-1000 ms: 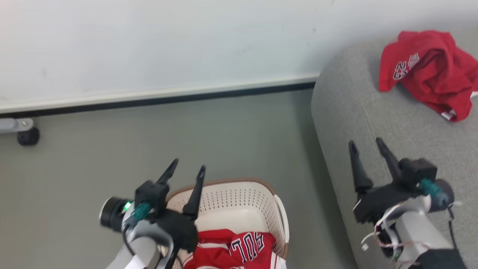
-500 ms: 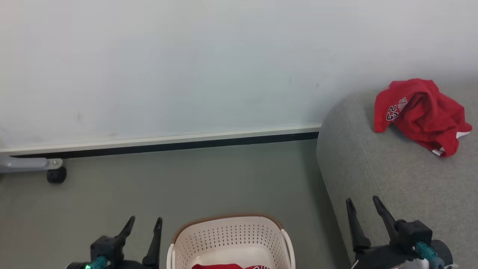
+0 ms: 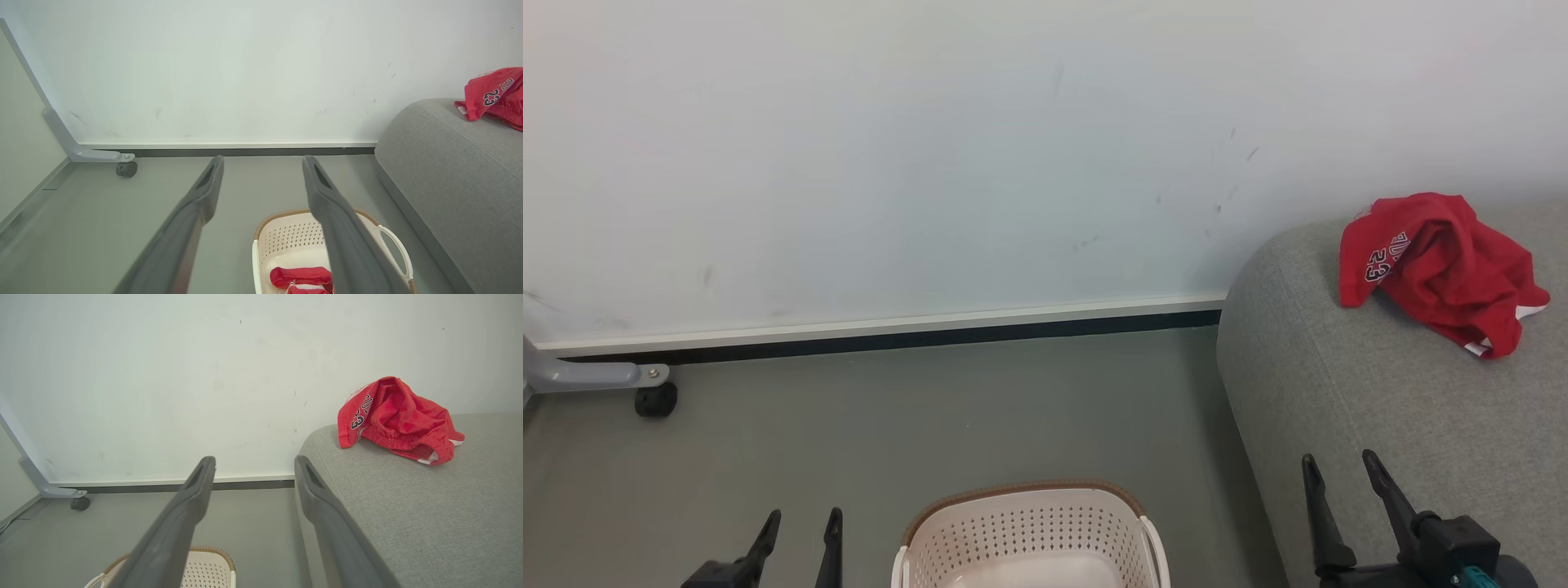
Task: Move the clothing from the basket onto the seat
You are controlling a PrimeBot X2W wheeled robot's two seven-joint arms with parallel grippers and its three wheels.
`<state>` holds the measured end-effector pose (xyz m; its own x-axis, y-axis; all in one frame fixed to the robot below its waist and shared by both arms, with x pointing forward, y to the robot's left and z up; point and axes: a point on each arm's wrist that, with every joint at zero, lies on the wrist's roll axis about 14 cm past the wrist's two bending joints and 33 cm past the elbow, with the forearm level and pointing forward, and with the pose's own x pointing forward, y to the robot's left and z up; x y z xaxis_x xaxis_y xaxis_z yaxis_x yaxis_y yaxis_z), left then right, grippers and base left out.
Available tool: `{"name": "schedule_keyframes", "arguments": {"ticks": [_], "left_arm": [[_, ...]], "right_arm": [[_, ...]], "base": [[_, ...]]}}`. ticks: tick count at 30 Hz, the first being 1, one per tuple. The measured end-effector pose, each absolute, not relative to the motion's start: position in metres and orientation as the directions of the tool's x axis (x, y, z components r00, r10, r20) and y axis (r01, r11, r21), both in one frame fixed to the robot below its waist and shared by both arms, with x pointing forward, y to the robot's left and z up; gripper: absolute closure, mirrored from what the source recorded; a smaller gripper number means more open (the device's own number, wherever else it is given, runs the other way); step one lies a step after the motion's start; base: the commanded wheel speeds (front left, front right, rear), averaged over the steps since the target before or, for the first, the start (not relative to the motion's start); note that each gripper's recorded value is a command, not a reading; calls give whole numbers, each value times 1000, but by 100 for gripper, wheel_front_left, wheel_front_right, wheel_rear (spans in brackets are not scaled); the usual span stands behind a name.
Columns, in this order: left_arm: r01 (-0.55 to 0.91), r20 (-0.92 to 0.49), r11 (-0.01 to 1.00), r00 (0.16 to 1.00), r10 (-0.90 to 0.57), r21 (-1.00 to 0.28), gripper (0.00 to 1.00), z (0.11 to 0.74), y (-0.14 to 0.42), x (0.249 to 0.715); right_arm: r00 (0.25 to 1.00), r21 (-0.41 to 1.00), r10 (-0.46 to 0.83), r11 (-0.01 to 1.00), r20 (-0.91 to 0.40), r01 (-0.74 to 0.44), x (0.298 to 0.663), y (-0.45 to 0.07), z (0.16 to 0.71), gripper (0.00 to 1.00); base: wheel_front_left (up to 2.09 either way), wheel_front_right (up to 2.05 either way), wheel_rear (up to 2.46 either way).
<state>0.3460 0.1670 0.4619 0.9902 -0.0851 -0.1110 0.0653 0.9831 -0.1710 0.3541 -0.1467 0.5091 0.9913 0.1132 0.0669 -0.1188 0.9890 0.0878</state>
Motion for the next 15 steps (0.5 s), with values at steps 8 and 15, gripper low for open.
{"name": "schedule_keyframes", "arguments": {"ticks": [8, 15], "left_arm": [[35, -94, 985, 994, -52, -170, 0, 465, 176, 341], [35, -64, 987, 997, -46, -159, 0, 473, 175, 342]], "right_arm": [[993, 93, 94, 991, 74, -101, 349, -152, 510, 0], [993, 86, 80, 992, 89, -88, 349, -157, 515, 0]], "base": [[0, 0, 0], [0, 0, 0]]}}
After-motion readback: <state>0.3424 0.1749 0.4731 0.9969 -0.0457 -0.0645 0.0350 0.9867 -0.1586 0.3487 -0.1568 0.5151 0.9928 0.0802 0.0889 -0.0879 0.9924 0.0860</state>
